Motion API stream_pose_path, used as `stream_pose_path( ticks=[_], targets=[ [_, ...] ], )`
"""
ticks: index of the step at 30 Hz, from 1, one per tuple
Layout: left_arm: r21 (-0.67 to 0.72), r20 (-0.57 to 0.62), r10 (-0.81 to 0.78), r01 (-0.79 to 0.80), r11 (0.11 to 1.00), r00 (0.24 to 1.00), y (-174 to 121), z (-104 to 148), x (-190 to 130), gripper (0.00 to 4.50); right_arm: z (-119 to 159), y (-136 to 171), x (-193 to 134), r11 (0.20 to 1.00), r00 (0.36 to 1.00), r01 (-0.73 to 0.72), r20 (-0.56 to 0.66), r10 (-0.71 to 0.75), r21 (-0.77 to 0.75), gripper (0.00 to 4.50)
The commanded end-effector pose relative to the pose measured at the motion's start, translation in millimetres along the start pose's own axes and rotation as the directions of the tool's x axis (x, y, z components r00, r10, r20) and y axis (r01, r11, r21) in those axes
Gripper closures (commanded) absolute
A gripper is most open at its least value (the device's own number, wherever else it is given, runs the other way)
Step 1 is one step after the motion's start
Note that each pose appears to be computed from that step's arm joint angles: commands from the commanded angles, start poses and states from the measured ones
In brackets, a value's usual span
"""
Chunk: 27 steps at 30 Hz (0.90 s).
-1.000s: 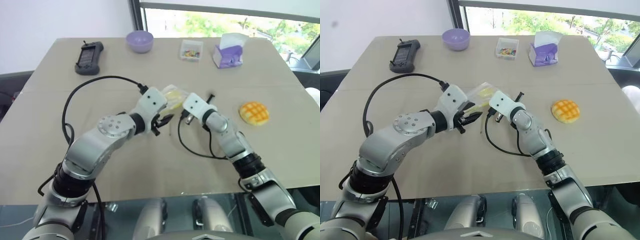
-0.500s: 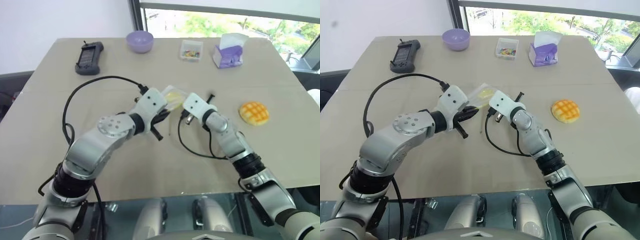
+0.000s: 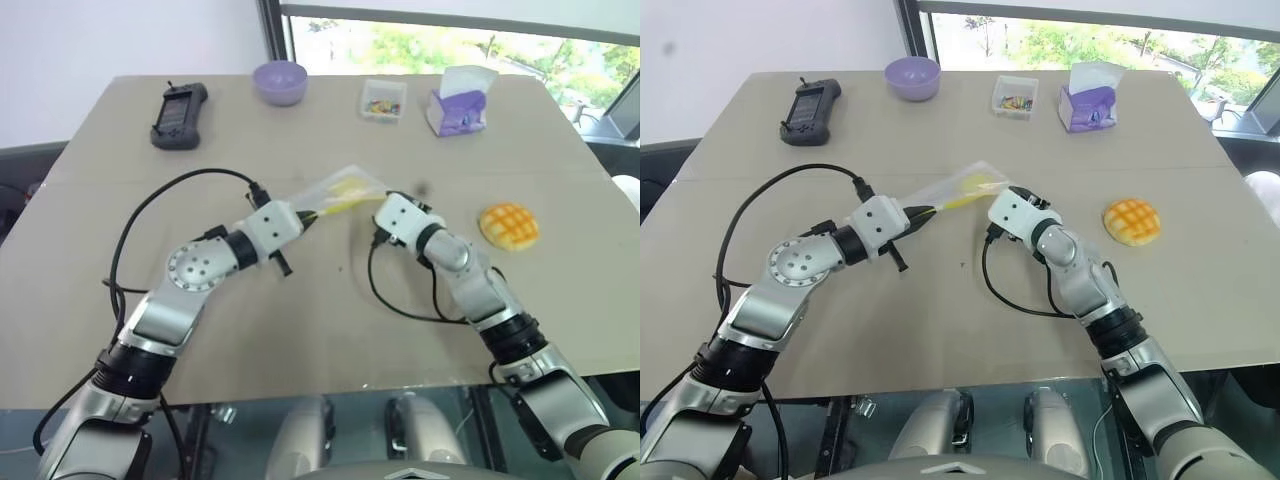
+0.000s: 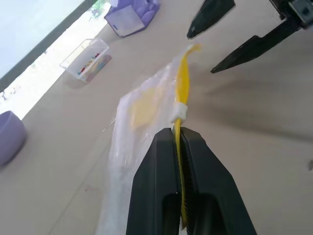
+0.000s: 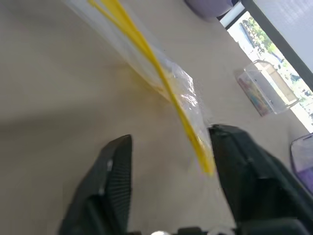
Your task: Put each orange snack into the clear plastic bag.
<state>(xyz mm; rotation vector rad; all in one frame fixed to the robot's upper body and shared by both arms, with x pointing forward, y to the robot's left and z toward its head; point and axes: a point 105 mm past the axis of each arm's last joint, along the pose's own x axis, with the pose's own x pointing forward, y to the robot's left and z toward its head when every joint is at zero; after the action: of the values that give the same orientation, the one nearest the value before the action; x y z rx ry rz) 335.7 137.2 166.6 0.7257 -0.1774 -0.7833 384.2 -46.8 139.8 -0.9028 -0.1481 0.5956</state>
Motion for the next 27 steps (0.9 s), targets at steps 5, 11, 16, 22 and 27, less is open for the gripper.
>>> stream_pose_path(
  ticks=[5,11,16,22,27],
  targets=[
    [0.003,0.139,-0.017,0.017,1.0,0.99,9,26,-7,4.5,14,-4,1,0.996,0.996,0.029,0.081,-0.022,-0.08,1.9],
    [0.04,0.125,-0.069,0.065,0.997,0.99,6,22,-15,4.5,8,-14,3,0.978,0.996,0.065,0.075,-0.051,-0.198,1.9],
    [0.041,0.125,-0.074,0.069,0.997,0.989,8,23,-16,4.5,2,-17,2,0.967,0.997,0.055,0.071,-0.038,-0.248,2.75],
    [0.012,0.058,-0.001,0.001,1.0,0.998,21,17,-14,3.49,6,-23,1,0.977,0.996,0.074,0.073,-0.06,-0.202,4.5],
    [0.033,-0.079,0.046,-0.043,0.999,0.996,22,16,-16,1.52,14,-27,-1,0.987,0.995,0.091,0.05,-0.085,-0.13,4.5]
  ],
)
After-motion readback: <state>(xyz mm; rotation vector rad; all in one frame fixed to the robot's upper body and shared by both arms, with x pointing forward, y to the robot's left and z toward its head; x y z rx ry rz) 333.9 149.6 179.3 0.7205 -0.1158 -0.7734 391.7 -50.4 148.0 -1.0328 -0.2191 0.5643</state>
